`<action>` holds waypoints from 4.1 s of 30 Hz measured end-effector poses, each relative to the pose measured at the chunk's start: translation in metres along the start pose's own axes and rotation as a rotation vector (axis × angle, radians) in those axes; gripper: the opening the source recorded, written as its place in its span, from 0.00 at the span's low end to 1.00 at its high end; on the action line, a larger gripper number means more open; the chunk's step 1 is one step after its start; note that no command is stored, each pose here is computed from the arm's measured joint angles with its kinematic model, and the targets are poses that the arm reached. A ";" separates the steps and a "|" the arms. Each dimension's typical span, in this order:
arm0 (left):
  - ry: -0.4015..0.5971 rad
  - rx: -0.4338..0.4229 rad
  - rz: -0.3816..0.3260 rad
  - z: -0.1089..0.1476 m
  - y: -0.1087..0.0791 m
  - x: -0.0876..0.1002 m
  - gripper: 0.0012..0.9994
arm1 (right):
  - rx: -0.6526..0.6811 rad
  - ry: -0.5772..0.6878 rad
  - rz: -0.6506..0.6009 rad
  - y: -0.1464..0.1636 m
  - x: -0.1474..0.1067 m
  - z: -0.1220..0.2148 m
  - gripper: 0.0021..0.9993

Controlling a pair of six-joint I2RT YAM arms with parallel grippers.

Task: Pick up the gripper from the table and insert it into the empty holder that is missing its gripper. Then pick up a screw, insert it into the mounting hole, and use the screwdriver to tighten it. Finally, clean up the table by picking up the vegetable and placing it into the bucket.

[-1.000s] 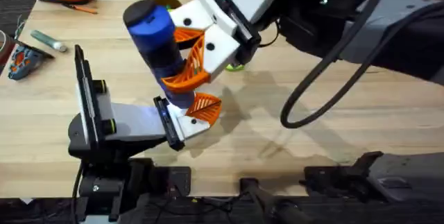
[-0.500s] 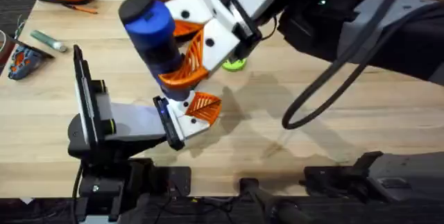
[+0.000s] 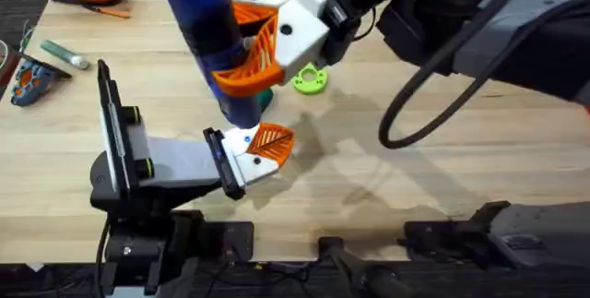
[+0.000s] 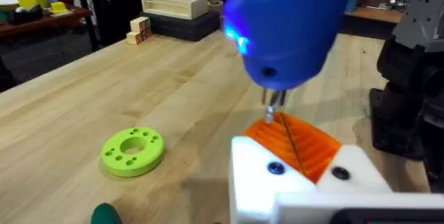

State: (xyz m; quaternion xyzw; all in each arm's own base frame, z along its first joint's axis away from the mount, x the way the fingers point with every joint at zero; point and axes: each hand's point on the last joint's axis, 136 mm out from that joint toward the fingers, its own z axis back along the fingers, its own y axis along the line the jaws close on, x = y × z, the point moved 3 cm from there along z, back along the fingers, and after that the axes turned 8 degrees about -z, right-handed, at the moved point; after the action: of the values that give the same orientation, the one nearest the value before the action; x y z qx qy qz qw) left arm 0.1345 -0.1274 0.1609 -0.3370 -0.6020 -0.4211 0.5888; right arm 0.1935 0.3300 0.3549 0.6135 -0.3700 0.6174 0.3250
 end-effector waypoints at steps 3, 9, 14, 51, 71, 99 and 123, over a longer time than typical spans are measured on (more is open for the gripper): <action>0.000 0.000 0.000 0.000 0.000 0.000 0.01 | -0.007 0.000 -0.026 -0.001 0.001 0.002 0.01; 0.000 0.000 0.000 0.000 0.000 0.000 0.01 | -0.038 -0.002 -0.078 -0.008 0.009 0.013 0.01; 0.000 0.000 0.000 0.000 0.000 0.000 0.01 | -0.109 -0.011 -0.146 -0.020 0.020 0.035 0.01; 0.001 0.003 0.000 0.000 0.000 0.000 0.01 | -1.076 0.976 -0.406 -0.034 -0.102 0.260 0.01; 0.001 0.004 -0.001 0.000 0.001 0.000 0.01 | -0.410 1.627 -0.343 0.008 -0.222 0.319 0.01; 0.001 0.004 -0.001 0.000 0.001 0.000 0.01 | -0.215 1.560 -0.389 0.012 -0.275 0.312 0.01; 0.001 0.004 -0.001 0.000 0.001 0.000 0.01 | -0.290 1.545 -0.458 0.010 -0.275 0.311 0.99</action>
State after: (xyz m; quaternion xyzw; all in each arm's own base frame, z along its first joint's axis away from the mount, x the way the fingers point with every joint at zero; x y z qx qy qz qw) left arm 0.1351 -0.1271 0.1609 -0.3355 -0.6028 -0.4202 0.5895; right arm 0.3553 0.0734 0.0714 0.0271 0.0165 0.7302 0.6825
